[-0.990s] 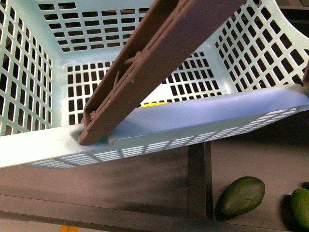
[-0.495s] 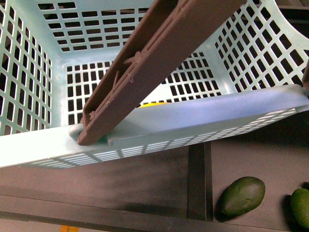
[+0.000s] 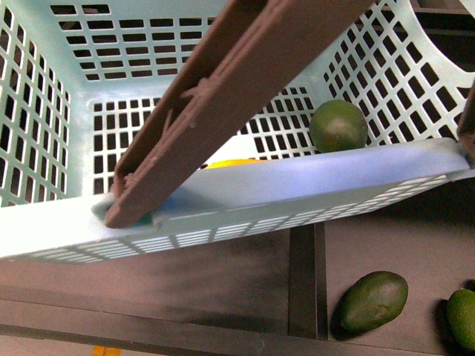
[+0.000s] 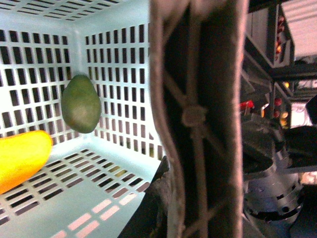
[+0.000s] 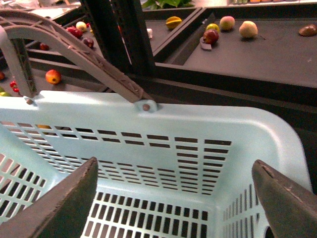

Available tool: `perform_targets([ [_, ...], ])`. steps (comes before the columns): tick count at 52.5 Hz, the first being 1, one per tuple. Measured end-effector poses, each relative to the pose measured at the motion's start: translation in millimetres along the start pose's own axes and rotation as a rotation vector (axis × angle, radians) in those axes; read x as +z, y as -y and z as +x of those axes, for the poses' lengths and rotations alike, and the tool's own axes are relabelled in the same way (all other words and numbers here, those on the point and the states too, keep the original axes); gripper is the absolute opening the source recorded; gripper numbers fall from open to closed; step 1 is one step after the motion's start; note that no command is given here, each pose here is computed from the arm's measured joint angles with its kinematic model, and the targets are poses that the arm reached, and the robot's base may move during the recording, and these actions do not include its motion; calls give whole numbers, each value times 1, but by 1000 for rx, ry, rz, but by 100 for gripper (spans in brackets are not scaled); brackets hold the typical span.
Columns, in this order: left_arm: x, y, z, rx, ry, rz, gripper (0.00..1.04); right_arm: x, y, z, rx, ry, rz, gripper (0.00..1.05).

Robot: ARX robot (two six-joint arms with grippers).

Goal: Pick mango and avocado into basket

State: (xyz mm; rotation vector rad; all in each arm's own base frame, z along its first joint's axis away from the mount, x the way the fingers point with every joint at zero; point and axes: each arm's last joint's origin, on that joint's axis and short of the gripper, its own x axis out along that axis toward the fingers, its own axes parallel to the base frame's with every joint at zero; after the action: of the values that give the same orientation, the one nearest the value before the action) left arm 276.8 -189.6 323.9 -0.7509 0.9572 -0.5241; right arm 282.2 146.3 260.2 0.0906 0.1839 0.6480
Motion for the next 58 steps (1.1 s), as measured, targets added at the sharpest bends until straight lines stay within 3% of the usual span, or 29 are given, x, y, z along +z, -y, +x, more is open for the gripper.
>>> perform_targets([
  [11,0,0,0,3,4,3,5,20,15,-31,-135,43,7,96],
  [18,0,0,0,-1,-1,3,5,21,40,-68,-400,60,22,96],
  [21,0,0,0,-1,-1,3,5,20,47,-77,-459,60,29,96],
  [28,0,0,0,1,1,8,5,20,48,-78,-462,68,25,96],
  [31,0,0,0,-1,-2,4,5,13,49,-84,-582,151,-30,85],
  [36,0,0,0,1,1,2,5,-5,50,-99,-628,194,-63,69],
  [44,0,0,0,4,5,5,5,-30,51,-120,-643,189,-75,47],
  [55,0,0,0,1,1,4,5,-65,49,-148,-639,175,-83,3],
  [58,0,0,0,1,2,4,5,-70,48,-153,-642,175,-86,2],
])
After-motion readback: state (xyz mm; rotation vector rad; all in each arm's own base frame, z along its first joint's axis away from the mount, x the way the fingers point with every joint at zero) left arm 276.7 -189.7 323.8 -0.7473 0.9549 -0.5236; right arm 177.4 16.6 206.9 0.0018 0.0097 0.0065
